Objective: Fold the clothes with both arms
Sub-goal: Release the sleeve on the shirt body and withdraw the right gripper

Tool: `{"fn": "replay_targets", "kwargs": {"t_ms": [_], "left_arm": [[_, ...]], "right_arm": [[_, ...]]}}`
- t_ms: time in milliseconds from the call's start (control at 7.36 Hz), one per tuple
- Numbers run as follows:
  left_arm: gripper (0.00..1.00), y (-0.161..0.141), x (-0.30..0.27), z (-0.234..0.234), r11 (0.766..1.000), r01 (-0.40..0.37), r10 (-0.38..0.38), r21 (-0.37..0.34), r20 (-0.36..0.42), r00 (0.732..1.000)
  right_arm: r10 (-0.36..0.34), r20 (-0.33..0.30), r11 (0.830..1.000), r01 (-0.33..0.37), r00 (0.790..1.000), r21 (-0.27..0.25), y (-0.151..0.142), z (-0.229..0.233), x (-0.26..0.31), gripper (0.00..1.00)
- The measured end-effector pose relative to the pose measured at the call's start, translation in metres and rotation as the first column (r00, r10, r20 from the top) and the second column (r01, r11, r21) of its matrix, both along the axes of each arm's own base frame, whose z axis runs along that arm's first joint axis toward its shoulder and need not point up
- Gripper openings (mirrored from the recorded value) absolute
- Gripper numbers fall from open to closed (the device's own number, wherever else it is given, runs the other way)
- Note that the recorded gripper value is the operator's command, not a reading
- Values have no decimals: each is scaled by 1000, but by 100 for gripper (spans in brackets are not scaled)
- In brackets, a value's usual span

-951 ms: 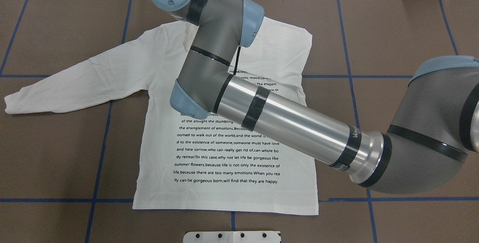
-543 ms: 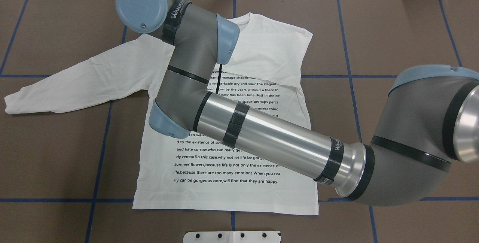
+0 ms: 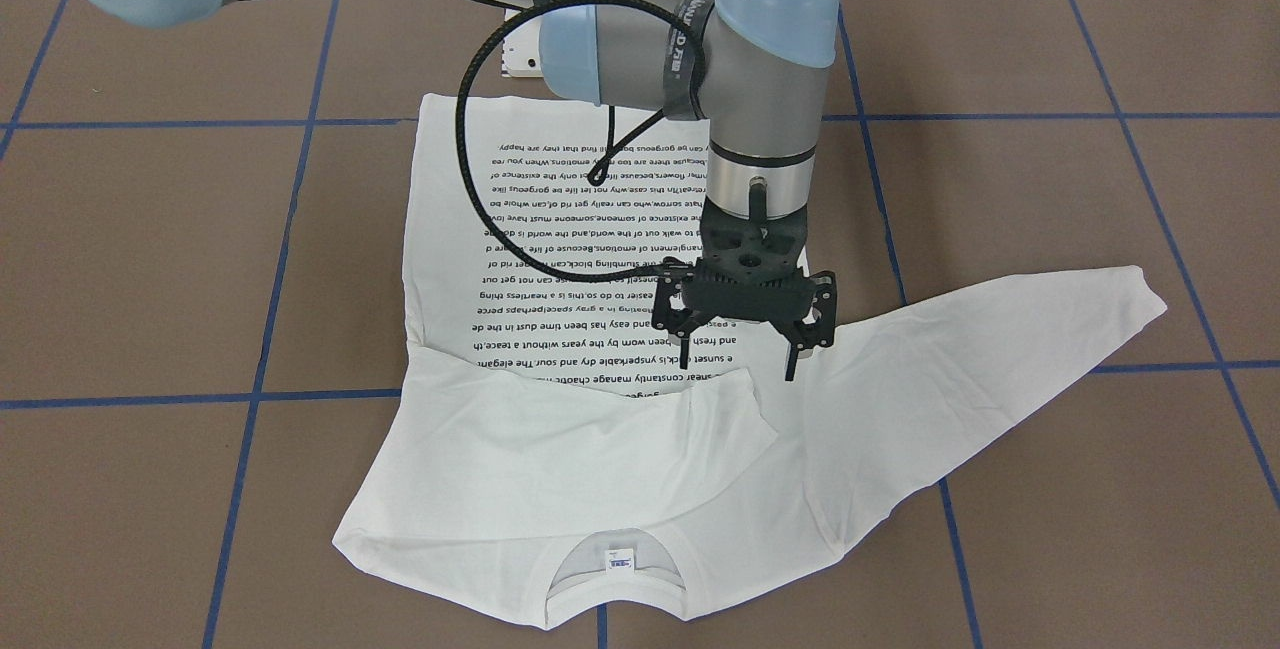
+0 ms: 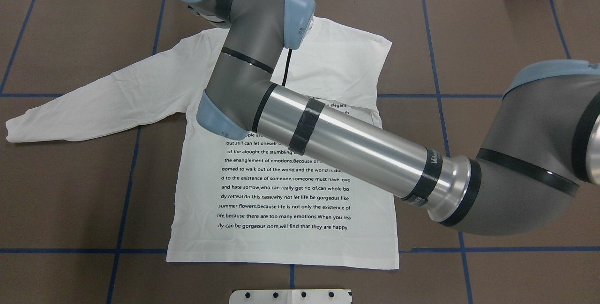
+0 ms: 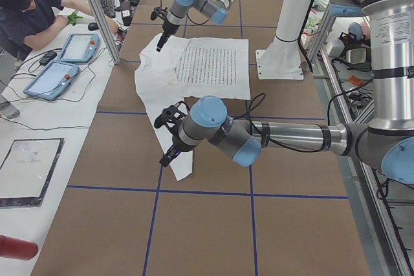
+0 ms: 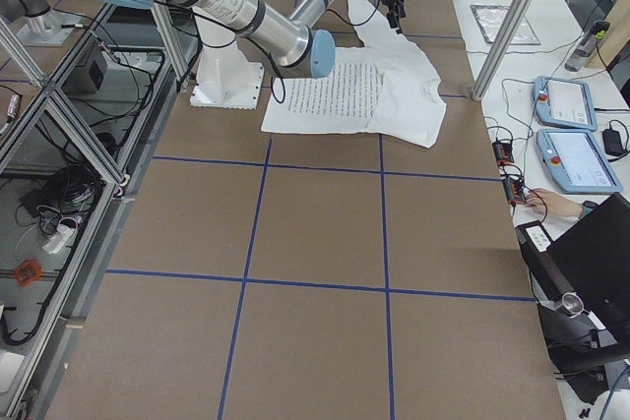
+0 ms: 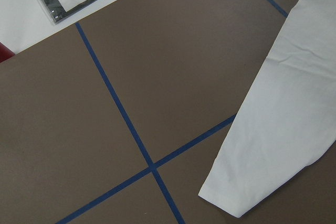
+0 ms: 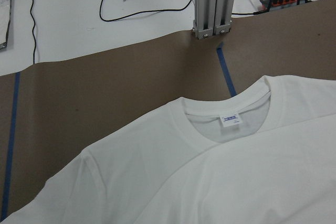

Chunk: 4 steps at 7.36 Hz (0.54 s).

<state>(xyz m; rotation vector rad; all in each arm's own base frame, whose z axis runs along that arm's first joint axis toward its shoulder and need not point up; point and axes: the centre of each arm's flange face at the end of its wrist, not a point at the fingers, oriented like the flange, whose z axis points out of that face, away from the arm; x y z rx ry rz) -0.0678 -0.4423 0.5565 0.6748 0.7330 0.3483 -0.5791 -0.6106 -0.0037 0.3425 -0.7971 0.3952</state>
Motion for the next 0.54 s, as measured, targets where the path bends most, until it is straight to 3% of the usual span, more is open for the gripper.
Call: {"fn": "replay_targets", "kwargs": {"t_ms": [272, 543], "left_arm": [[100, 0, 8, -11, 999, 16, -15, 35, -30, 999], [100, 1, 38, -11, 999, 27, -31, -39, -96, 995]], "right_arm": [[-129, -24, 992, 129, 991, -3, -49, 49, 94, 100], [-268, -26, 962, 269, 963, 55, -69, 133, 209, 100]]}}
